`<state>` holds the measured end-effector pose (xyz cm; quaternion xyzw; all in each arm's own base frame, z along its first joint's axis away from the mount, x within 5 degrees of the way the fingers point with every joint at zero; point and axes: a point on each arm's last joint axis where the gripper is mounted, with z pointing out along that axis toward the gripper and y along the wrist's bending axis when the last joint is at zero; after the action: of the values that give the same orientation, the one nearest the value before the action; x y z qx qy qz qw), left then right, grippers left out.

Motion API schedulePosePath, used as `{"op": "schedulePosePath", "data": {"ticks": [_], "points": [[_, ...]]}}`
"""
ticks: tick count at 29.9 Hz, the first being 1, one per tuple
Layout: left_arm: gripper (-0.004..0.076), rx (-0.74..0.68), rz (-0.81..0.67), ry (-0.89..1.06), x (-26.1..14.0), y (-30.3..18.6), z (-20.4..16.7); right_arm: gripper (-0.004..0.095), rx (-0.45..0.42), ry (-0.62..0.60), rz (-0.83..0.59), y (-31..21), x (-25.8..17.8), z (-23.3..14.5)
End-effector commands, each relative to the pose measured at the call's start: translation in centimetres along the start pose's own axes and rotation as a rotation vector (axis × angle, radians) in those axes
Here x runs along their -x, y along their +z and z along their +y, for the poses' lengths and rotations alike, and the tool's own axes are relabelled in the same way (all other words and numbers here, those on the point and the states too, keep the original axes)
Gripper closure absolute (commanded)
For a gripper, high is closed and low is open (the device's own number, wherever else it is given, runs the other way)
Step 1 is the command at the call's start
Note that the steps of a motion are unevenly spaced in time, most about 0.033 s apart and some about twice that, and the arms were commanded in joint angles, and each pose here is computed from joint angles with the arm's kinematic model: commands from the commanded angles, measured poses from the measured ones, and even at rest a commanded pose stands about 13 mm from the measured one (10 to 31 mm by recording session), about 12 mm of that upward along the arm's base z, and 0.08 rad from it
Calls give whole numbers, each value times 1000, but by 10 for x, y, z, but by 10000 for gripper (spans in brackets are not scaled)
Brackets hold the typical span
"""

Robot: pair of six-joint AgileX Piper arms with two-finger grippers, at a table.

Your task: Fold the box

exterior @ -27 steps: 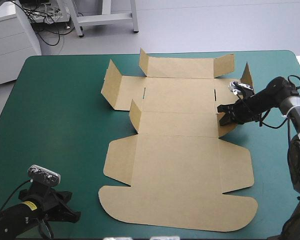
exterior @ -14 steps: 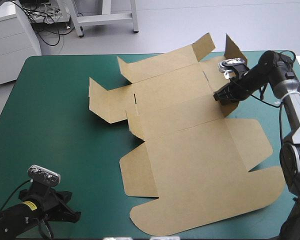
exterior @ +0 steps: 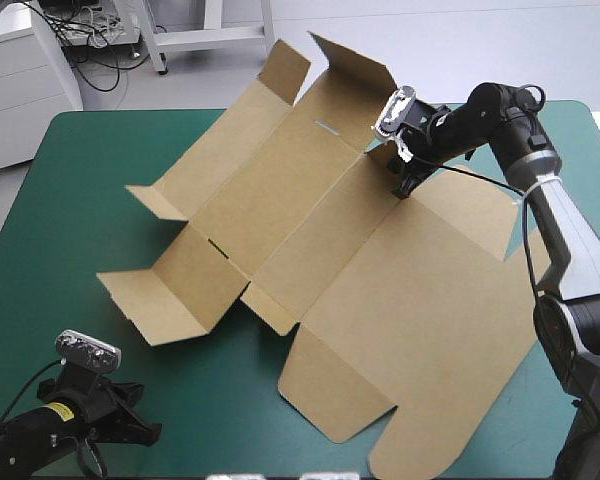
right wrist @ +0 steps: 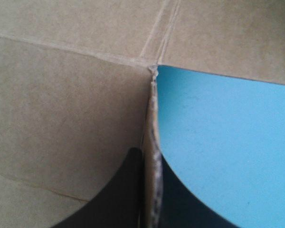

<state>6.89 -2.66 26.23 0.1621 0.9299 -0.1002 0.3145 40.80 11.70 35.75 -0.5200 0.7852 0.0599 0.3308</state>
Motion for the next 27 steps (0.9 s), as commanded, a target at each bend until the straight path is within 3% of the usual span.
{"op": "schedulePosePath", "data": {"ticks": [1, 6, 12, 17, 21, 27], "points": [[756, -2, -60, -12, 9, -5, -1, 931, -98, -123, -97, -25, 20, -1], [756, -2, -60, -12, 9, -5, -1, 932, -92, -272, -100, -5, 27, 4], [756, -2, -60, -12, 9, -5, -1, 931, -74, -328, -120, 27, 41, 17], [756, -2, -60, -12, 9, -5, -1, 931, -137, -448, -166, 53, 57, 25], [756, -2, -60, -12, 9, -5, -1, 931, -185, -462, -201, 68, 66, 30], [756, -2, -60, -12, 9, -5, -1, 927, -176, -465, -190, 85, 64, 32]]}}
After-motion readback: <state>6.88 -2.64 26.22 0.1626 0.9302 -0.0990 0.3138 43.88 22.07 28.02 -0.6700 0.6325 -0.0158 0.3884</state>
